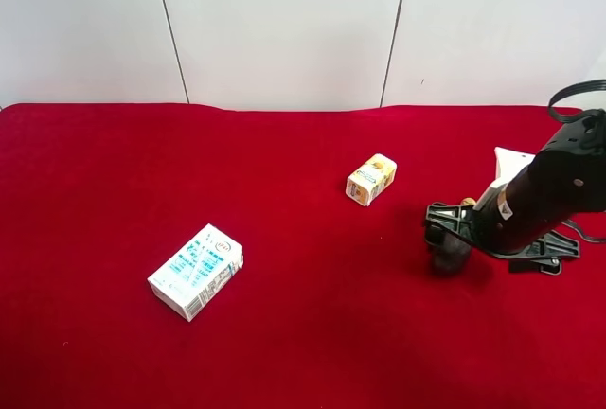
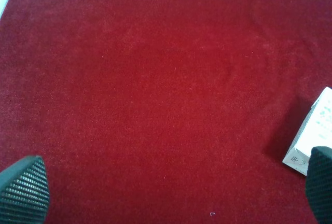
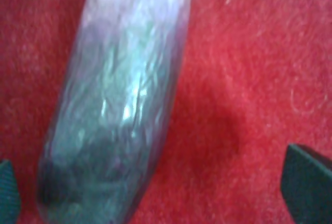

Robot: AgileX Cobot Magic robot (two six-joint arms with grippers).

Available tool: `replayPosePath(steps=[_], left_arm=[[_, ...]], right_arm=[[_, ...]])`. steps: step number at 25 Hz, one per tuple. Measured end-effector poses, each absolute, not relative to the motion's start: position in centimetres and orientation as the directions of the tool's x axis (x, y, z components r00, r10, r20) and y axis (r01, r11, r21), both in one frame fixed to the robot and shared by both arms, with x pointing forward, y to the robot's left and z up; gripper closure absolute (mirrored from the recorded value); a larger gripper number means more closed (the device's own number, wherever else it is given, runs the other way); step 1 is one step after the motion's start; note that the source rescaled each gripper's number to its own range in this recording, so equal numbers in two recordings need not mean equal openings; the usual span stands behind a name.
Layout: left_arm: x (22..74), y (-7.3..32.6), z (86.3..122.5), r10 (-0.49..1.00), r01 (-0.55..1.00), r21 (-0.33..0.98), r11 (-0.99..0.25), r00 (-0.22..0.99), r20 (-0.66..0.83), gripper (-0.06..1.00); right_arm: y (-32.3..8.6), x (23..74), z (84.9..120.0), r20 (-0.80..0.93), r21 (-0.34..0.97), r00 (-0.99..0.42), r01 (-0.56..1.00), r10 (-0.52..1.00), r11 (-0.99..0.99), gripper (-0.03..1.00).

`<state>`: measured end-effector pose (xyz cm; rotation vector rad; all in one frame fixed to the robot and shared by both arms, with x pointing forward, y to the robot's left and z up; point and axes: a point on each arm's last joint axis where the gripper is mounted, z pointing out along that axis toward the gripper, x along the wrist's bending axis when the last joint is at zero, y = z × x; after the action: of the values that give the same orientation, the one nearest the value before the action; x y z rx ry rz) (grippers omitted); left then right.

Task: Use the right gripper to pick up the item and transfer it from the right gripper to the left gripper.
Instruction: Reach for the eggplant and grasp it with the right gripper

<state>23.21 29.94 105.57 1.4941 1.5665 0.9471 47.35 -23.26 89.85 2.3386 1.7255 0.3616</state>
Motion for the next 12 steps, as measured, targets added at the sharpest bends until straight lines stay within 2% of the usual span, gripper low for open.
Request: replayPosePath(steps=[12], left_arm=[[23.21,29.94,105.57,0.999,0.436,0.899,0.04,-0.027,-0.031,-0.06]], right_arm=[[-23.85,47.35,89.82,0.038,0.31,0.28,0.909,0.959,-0.278,-0.03]])
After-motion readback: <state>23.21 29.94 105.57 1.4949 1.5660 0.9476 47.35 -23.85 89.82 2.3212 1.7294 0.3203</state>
